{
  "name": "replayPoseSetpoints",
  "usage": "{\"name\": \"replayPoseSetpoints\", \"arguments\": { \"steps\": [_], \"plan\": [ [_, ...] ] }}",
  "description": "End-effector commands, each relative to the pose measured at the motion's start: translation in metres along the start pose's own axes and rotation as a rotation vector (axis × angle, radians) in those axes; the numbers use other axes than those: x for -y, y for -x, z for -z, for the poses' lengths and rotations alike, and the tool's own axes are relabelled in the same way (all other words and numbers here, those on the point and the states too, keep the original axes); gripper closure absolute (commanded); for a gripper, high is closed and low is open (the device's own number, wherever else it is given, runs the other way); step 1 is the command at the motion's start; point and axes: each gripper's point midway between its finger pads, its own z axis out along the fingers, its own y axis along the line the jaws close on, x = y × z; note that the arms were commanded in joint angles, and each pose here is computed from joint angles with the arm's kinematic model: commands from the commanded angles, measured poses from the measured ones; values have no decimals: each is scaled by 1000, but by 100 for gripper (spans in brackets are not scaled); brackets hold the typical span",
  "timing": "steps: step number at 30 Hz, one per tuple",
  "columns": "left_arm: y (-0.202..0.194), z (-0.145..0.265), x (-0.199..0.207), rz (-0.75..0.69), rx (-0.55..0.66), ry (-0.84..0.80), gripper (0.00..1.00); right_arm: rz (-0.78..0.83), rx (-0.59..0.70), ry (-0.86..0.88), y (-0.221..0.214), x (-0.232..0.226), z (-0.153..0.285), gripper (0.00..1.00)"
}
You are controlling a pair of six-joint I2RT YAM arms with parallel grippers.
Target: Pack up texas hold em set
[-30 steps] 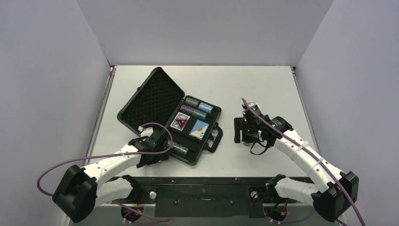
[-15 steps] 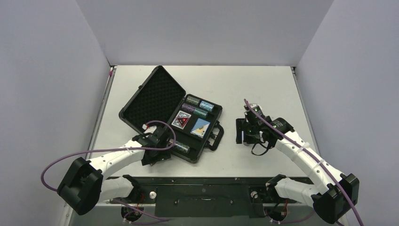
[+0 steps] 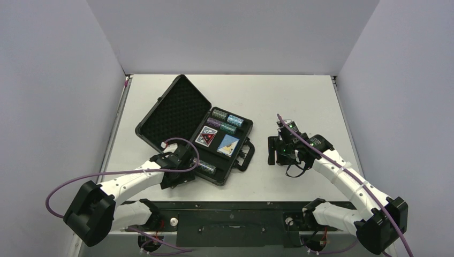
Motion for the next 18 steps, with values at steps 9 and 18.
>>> {"name": "replayPoseSetpoints", "arguments": {
  "steps": [9, 18],
  "plan": [
    [17, -7, 11, 8, 30, 2, 16, -14, 38, 14, 7, -1, 5, 37],
    [36, -1, -1, 25, 124, 20, 18, -10, 35, 17, 8, -1, 4, 38]
  ]
}}
